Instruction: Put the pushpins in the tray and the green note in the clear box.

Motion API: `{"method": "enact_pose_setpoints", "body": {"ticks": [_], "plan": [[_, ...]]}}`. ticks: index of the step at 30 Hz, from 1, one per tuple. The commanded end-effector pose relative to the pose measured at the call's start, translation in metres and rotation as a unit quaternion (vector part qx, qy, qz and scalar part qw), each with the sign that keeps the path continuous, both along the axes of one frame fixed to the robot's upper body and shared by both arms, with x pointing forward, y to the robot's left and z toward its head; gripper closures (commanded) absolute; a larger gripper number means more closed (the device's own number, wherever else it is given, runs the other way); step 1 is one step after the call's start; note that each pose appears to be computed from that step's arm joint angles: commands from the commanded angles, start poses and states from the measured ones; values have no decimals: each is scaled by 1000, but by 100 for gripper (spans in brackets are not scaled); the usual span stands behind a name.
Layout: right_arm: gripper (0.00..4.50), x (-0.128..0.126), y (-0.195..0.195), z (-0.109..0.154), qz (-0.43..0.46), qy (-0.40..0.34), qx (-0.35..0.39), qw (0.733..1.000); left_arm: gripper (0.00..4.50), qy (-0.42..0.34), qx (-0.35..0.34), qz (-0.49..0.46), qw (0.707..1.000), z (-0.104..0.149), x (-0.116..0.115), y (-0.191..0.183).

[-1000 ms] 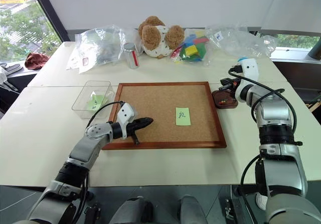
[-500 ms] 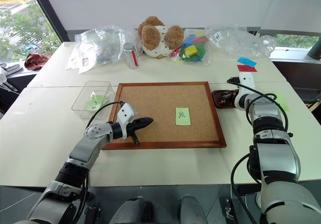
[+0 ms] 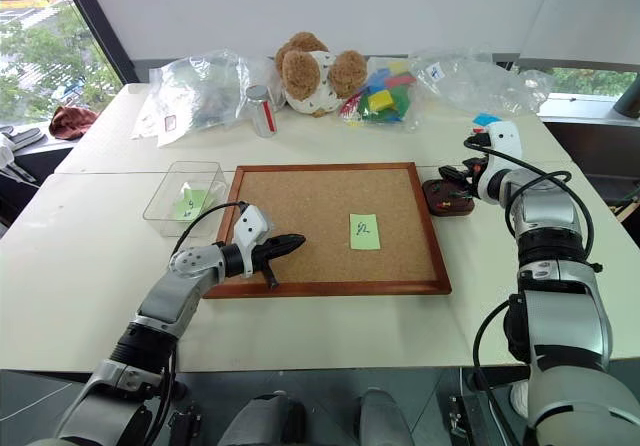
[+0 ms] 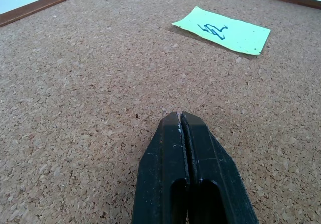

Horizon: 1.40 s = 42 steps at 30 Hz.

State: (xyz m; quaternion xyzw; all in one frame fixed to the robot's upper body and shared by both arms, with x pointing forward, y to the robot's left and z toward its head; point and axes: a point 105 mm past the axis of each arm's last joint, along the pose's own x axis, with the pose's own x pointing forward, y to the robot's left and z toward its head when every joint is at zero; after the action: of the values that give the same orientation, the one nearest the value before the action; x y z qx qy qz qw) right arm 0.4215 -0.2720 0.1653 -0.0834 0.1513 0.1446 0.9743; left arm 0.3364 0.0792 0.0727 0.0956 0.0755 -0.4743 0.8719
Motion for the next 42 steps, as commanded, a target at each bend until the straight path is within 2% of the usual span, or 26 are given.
{"method": "enact_pose_setpoints", "body": {"ticks": [1, 2, 5, 7, 10, 21, 42], "plan": [[164, -6, 6, 24, 15, -31, 1, 999, 450, 60, 27, -4, 998, -34, -12, 1], [164, -8, 8, 25, 17, -30, 1, 999, 450, 60, 27, -4, 998, -35, -12, 0], [164, -36, 64, 11, 100, -15, 17, 995, 450, 60, 27, -3, 998, -35, -12, 1], [110, -51, 87, 0, 117, -6, 9, 993, 450, 60, 27, -2, 998, -35, -12, 1], [2, -59, 98, -12, 96, 1, 7, 995, 450, 61, 27, -1, 998, -35, -12, 2], [2, -70, 131, -41, 61, 47, 17, 997, 450, 63, 33, -3, 997, -36, -14, 5], [2, -96, 165, -76, 122, 93, -33, 988, 450, 61, 34, 0, 998, -35, -14, 7]]}}
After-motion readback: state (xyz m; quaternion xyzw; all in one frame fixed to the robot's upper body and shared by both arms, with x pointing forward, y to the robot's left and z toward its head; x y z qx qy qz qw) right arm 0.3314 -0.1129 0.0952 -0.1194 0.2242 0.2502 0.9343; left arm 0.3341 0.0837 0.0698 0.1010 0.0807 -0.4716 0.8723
